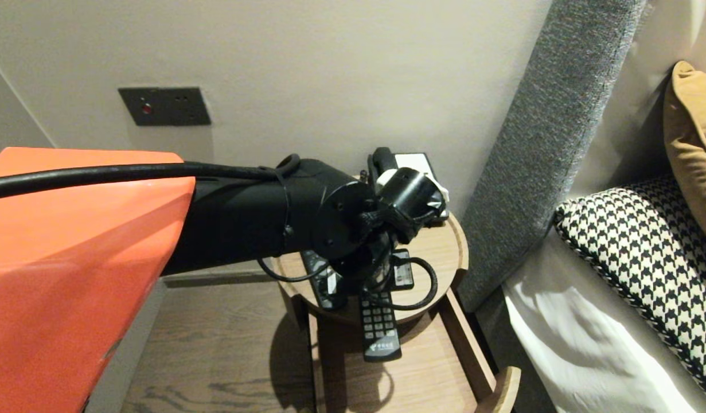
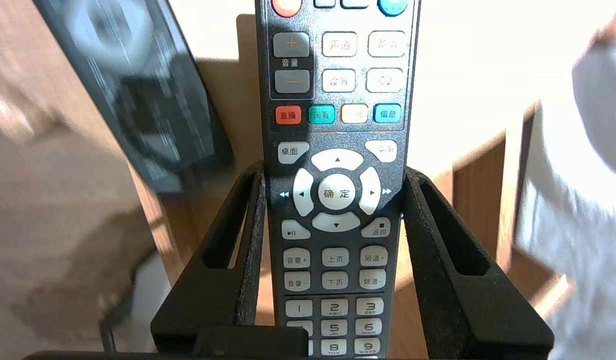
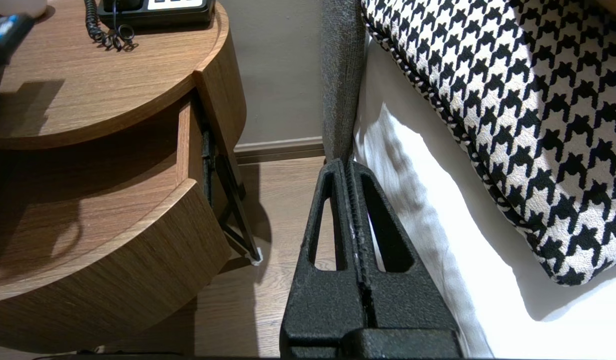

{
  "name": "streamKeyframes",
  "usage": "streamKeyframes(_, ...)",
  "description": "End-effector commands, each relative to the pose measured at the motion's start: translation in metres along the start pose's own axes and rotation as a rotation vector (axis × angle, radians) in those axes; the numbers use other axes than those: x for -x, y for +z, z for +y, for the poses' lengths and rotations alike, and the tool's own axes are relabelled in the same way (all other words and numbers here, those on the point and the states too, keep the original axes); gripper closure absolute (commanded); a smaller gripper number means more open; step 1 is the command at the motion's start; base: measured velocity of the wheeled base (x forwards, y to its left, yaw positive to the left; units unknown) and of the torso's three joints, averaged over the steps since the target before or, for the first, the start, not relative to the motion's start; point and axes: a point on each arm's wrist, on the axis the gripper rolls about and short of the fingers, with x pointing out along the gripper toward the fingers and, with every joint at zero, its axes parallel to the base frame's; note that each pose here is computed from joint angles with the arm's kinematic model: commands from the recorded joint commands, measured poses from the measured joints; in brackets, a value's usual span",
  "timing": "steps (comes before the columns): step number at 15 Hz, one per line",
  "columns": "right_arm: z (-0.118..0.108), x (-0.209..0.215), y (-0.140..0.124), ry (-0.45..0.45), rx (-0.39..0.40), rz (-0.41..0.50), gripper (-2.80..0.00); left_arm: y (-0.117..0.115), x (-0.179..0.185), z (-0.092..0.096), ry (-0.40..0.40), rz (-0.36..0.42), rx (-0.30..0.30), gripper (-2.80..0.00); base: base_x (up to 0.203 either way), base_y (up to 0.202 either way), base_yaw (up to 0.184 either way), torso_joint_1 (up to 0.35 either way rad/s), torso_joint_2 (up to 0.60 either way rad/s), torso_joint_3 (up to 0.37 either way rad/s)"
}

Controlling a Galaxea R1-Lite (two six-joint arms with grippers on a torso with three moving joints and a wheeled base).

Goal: Take the remote control out of the drawer one by one and place them on the table

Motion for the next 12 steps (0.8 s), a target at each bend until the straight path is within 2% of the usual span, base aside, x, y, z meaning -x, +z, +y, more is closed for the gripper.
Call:
streamKeyframes(1, 0.0, -0.002, -0.011, -0.001, 0.0, 0.04, 0.0, 0.011, -0.017, 0.008, 0.023, -0.018, 0.027, 0.0, 0.0, 0.0, 0.0, 0.0, 0.0, 0.0)
streamKeyframes(5, 0.0, -0.002, -0.011, 0.0, 0.0, 0.04, 0.0, 0.025, -0.025, 0.012, 0.005, -0.084, 0.081, 0.0, 0.0, 0.0, 0.0, 0.0, 0.0, 0.0)
streamKeyframes(8, 0.0, -0.002, -0.011, 0.0, 0.0, 0.039, 0.0, 0.037, -0.027, 0.013, 0.003, -0.186, 0.118, 0.0, 0.0, 0.0, 0.0, 0.0, 0.0, 0.0)
streamKeyframes(12, 0.0, -0.002, -0.011, 0.0, 0.0, 0.04, 0.0, 0.045, -0.034, 0.016, -0.005, -0.231, 0.164, 0.0, 0.0, 0.0, 0.0, 0.0, 0.0, 0.0)
